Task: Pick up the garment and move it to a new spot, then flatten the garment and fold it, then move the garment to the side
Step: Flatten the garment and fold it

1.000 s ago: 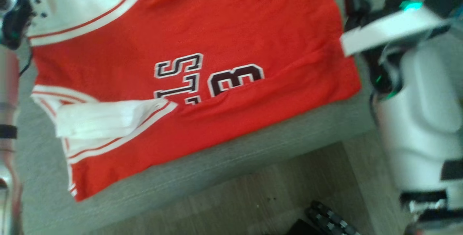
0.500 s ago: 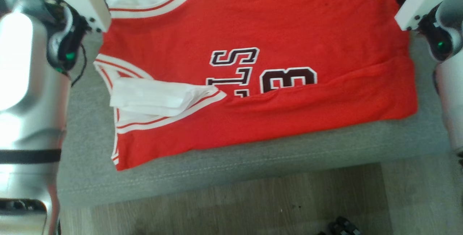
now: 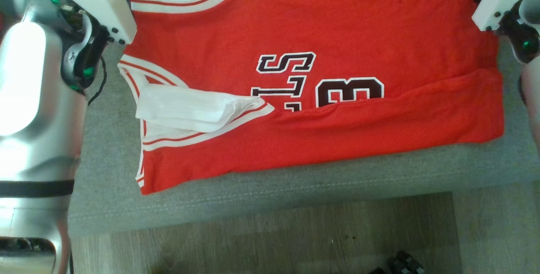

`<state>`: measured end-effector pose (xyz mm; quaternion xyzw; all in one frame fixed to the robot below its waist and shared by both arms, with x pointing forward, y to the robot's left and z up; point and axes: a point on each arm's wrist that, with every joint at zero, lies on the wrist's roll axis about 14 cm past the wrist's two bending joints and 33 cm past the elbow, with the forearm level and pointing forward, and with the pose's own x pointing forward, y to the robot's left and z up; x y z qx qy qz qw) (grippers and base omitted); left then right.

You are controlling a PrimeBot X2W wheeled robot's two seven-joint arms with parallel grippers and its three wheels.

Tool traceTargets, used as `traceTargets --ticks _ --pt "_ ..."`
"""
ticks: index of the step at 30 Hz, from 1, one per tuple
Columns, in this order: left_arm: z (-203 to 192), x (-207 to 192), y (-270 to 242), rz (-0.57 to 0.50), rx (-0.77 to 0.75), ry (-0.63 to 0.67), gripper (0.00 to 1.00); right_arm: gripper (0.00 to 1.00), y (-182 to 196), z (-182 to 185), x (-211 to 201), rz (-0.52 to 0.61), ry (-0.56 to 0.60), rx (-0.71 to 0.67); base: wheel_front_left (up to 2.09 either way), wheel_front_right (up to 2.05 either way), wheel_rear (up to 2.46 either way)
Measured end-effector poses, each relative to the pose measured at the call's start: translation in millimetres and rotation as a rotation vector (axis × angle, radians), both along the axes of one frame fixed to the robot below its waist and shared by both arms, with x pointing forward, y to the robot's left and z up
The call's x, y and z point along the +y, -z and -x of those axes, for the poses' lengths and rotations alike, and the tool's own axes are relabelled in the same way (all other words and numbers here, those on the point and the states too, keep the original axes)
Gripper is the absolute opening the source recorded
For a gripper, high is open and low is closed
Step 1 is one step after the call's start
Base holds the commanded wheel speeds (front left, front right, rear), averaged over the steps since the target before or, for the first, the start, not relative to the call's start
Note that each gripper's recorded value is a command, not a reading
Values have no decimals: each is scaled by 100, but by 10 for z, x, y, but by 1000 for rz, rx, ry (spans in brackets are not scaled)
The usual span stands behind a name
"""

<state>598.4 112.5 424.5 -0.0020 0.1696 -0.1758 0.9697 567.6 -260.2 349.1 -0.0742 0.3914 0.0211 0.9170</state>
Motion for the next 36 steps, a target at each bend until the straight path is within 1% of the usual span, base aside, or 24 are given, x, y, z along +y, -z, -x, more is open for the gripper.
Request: traceTargets --ticks 1,2,8,14,19,24,28,32,34,36 --pt "2 4 -1 -2 -1 -2 0 54 9 5 2 -6 4 0 0 0 0" --pt "5 8 -2 -3 -1 -2 0 0 15 9 3 -8 5 0 0 0 0" --pt "-8 20 -46 3 -12 -14 0 0 -29 -18 -8 -4 -1 -43 0 0 0" --pt "-38 67 -82 16 -27 -45 0 0 -153 -94 -71 -13 20 -152 0 0 0" --pt "-146 124 -239 30 -82 -89 0 0 -373 -237 -26 -31 20 -275 0 0 0" --pt "-158 128 -308 37 -108 -97 0 0 -428 -212 -17 -41 30 -303 0 0 0" --pt "-92 84 -341 35 -110 -75 0 0 -513 -180 12 -59 38 -333 0 0 0" --pt "54 100 -324 37 -97 -61 0 0 -602 -116 27 -81 46 -363 0 0 0" --pt "165 152 -286 16 -82 -53 0 0 -589 -34 36 -95 53 -360 0 0 0" --pt "291 198 -257 -35 -78 -28 0 0 -573 54 35 -108 61 -357 0 0 0"
